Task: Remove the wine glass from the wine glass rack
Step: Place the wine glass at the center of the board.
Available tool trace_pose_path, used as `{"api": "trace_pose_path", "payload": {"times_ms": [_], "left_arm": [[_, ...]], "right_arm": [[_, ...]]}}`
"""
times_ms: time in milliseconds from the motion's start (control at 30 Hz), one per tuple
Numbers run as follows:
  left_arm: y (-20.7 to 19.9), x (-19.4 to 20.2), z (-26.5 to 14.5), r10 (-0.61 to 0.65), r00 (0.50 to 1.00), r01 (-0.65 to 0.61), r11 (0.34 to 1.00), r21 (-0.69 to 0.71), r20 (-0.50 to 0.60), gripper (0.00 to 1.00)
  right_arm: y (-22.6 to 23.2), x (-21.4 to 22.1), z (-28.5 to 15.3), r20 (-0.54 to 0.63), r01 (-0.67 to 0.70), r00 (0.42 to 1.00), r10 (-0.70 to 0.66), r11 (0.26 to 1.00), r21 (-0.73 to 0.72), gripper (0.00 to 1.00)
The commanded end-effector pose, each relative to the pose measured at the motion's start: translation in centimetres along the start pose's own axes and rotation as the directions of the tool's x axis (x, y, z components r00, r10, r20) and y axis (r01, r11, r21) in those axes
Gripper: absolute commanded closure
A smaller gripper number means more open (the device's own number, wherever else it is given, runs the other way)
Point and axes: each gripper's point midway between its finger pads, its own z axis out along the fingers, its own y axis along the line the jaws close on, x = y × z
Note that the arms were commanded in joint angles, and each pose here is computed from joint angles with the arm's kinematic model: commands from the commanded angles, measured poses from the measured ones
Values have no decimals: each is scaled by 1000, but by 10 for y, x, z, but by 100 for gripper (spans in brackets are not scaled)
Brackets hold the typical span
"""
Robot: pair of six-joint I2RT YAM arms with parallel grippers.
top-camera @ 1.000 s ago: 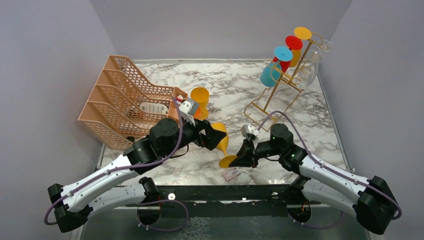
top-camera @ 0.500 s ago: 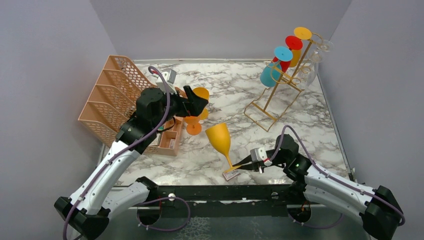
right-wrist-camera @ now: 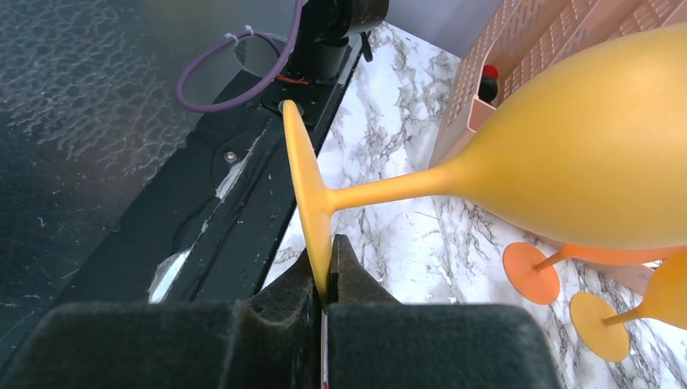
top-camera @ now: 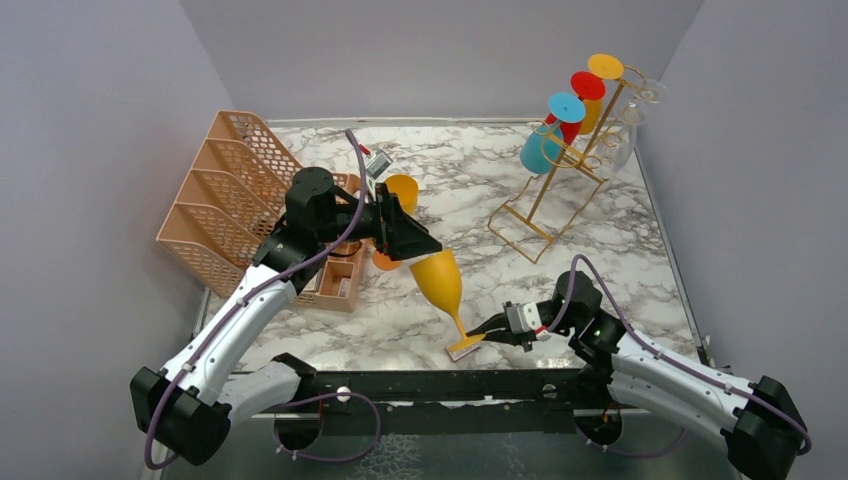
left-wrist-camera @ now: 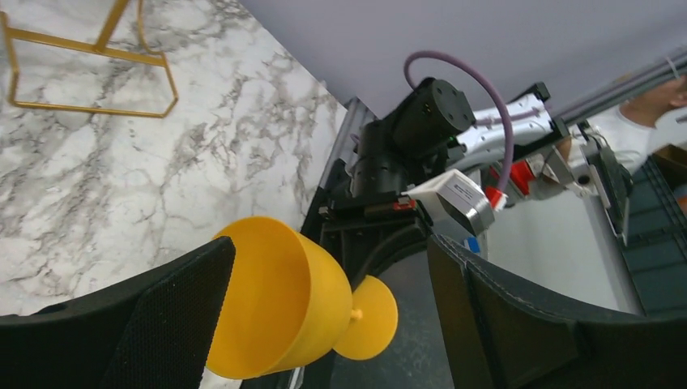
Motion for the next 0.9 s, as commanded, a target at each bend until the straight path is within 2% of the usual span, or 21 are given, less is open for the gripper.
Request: {"api": "trace_pose_path", "payload": {"times_ms": [0, 233, 467, 667, 867], "left_arm": [[-23, 15, -5, 4, 995, 12, 988, 152, -99, 10], [-16, 31, -7, -22, 987, 45, 989, 142, -160, 24], [-13, 44, -9, -26, 981, 56, 988, 147, -193, 43], [-28, 51, -17, 25, 976, 22, 976, 217, -214, 48], [-37, 59, -19, 68, 972, -8, 966, 258, -224, 62]], "right_arm": [[4, -8, 1, 38, 56, 998, -55, 998, -25, 99], [2, -7, 1, 31, 57, 998, -56, 998, -19, 99], [-1, -6, 1, 21, 61, 998, -61, 998, 2, 99], [-6, -5, -1, 9, 64, 998, -65, 997, 30, 99], [-9, -2, -1, -4, 62, 998, -62, 997, 48, 99]]}}
